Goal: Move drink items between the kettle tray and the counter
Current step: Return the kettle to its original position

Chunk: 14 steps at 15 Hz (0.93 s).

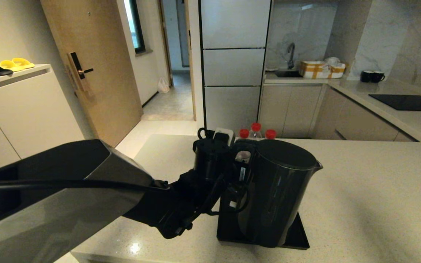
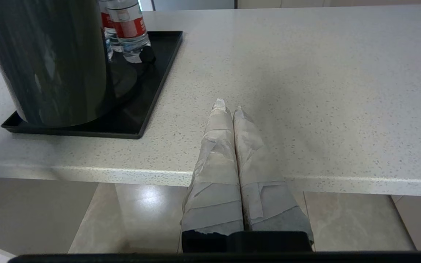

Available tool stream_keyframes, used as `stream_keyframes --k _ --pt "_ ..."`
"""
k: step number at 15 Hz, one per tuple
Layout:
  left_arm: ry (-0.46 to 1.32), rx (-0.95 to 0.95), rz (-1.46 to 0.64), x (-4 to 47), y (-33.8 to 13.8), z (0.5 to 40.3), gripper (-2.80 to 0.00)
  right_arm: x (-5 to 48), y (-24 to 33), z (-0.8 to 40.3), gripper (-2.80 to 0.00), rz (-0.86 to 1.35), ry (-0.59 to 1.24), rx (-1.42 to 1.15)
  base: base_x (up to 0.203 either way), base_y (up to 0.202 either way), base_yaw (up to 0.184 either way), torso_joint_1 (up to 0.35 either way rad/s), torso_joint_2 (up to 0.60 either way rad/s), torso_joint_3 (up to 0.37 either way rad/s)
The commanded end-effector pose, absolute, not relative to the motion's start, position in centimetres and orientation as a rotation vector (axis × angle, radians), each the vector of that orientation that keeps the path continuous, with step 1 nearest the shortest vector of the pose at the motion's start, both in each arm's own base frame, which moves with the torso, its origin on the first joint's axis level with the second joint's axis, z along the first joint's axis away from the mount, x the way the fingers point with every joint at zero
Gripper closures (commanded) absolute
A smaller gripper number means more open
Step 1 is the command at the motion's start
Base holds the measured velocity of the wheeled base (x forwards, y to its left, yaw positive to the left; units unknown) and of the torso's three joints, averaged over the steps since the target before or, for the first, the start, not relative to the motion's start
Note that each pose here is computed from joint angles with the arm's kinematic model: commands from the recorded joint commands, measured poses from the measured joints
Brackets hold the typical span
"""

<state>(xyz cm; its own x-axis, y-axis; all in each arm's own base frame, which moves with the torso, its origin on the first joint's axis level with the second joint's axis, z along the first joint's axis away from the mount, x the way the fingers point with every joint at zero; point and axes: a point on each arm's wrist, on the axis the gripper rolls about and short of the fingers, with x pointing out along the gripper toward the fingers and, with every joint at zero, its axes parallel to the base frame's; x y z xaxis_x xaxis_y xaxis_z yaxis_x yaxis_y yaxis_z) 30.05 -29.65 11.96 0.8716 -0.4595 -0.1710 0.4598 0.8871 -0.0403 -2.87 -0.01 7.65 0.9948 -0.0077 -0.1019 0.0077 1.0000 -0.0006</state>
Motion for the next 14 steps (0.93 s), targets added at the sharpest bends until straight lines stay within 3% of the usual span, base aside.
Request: stream_keyframes --k 1,8,14 --pt "0.147 -0.020 -0.489 29.6 -29.7 13.4 0.00 -2.9 0.0 7.6 0.00 -0.008 0.103 0.000 0.000 0.000 0.000 0.000 0.00 0.000" --pt "0.141 -0.022 -0.490 30.9 -31.0 13.3 0.00 -2.9 0.0 7.6 0.00 -0.008 0.103 0.000 0.000 0.000 0.000 0.000 0.00 0.000" --pt "0.166 0.000 -0.442 34.1 -31.9 10.2 0.00 -2.9 0.0 7.6 0.00 -0.008 0.103 0.000 0.000 0.000 0.000 0.000 0.00 0.000"
